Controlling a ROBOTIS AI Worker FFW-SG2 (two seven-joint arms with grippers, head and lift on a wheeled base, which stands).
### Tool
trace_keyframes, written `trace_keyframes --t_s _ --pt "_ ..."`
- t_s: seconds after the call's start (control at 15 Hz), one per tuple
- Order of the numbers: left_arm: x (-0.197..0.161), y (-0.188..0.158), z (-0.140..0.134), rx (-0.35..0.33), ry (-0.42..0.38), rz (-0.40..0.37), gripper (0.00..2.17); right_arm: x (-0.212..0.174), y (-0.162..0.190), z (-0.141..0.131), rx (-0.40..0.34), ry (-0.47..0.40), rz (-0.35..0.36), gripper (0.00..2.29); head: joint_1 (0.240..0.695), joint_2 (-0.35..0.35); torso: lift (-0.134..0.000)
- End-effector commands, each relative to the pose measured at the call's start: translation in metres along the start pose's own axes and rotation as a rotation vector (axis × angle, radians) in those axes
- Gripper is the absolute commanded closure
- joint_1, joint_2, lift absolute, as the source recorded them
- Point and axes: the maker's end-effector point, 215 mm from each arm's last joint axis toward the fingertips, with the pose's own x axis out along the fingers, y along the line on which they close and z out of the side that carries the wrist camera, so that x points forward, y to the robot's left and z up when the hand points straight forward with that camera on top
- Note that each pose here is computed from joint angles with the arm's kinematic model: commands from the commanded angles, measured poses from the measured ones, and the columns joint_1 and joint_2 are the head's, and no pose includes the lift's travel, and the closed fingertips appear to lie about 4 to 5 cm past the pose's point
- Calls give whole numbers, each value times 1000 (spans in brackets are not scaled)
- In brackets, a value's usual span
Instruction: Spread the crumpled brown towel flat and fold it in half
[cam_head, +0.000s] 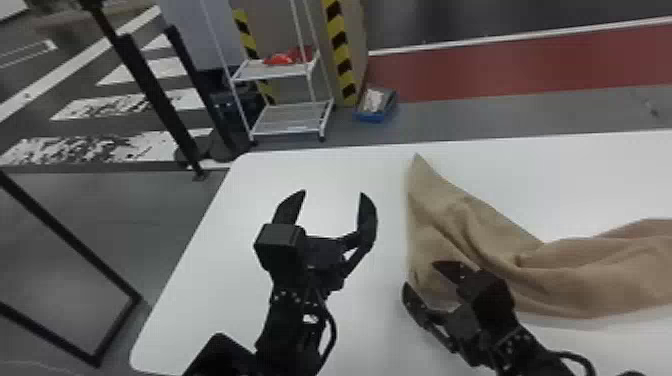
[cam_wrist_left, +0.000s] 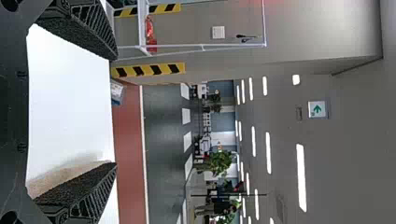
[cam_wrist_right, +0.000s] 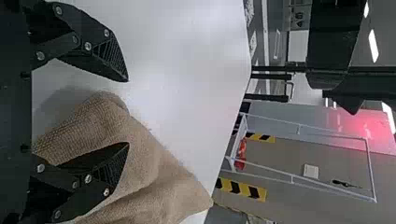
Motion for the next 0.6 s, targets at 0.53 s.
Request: trace_keyframes --t_s 0.53 --pt "2 3 -2 2 3 8 73 0 -10 -3 -15 32 -16 1423 695 314 -125"
